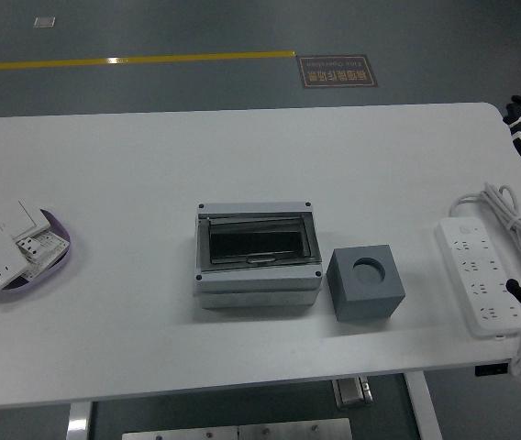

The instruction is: Pick up the cylinder from the cube,place it in the box,flap close box

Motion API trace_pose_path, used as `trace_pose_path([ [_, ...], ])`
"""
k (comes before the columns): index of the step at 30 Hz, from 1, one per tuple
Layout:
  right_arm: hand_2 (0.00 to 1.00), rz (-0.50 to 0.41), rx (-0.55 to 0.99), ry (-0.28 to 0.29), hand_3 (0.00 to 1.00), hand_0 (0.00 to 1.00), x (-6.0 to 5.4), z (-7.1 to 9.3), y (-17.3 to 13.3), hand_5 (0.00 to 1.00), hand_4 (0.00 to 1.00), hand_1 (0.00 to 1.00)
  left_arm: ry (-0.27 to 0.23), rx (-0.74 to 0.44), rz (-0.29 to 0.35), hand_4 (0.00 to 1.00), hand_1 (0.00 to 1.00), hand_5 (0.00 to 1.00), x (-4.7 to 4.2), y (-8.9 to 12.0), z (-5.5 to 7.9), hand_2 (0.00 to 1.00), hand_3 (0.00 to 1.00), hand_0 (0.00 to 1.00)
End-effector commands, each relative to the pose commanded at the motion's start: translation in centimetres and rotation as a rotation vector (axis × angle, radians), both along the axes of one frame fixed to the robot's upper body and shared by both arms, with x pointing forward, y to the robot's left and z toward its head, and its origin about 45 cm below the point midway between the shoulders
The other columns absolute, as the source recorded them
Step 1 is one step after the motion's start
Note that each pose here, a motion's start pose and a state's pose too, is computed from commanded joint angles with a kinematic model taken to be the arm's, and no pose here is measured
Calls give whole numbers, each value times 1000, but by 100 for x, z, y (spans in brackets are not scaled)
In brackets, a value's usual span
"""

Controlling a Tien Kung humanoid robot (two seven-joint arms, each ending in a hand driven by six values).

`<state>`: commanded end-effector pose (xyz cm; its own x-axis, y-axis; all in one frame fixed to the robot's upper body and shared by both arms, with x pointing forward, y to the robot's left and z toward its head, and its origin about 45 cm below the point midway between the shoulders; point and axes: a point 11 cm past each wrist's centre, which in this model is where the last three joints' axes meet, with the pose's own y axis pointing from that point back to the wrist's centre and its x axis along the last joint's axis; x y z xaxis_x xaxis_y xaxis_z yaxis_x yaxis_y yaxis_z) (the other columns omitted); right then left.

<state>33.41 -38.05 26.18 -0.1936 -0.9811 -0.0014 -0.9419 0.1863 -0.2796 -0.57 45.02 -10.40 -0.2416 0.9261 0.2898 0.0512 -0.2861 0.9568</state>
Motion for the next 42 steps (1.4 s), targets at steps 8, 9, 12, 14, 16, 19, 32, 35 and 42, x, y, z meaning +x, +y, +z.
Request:
trace_pose_path([
  [8,607,142,-18,31,596,631,188,-58,437,179,718,603,-8,-1,-10,714,653,376,49,-1,1,582,661,628],
  [9,607,161,-23,39,596,631,202,-75,493,179,718,603,-7,-2,-10,714,653,376,43,-6,-1,582,661,628],
  [12,617,205,-37,63,597,658,230,-132,624,192,715,617,0,-3,-8,714,654,374,24,-11,-3,582,661,628],
  [14,617,221,-41,78,597,658,236,-171,673,192,715,617,9,-3,-16,714,654,374,17,-1,1,582,661,628],
  [16,613,234,-44,94,590,669,235,-214,712,193,711,618,13,-1,-20,713,653,373,17,12,7,582,661,629],
  [19,613,244,-45,109,590,669,221,-261,747,193,711,618,13,2,-22,713,653,373,25,28,13,582,661,629],
  [32,599,222,-62,99,591,662,193,-221,699,194,704,613,26,2,-26,713,655,371,13,34,17,582,661,629],
  [35,597,202,-59,92,589,671,171,-203,648,195,698,610,31,0,-36,712,655,371,23,32,17,582,661,629],
  [42,595,157,-49,67,591,670,122,-149,545,193,689,608,39,-7,-35,716,656,377,6,5,7,582,660,629],
])
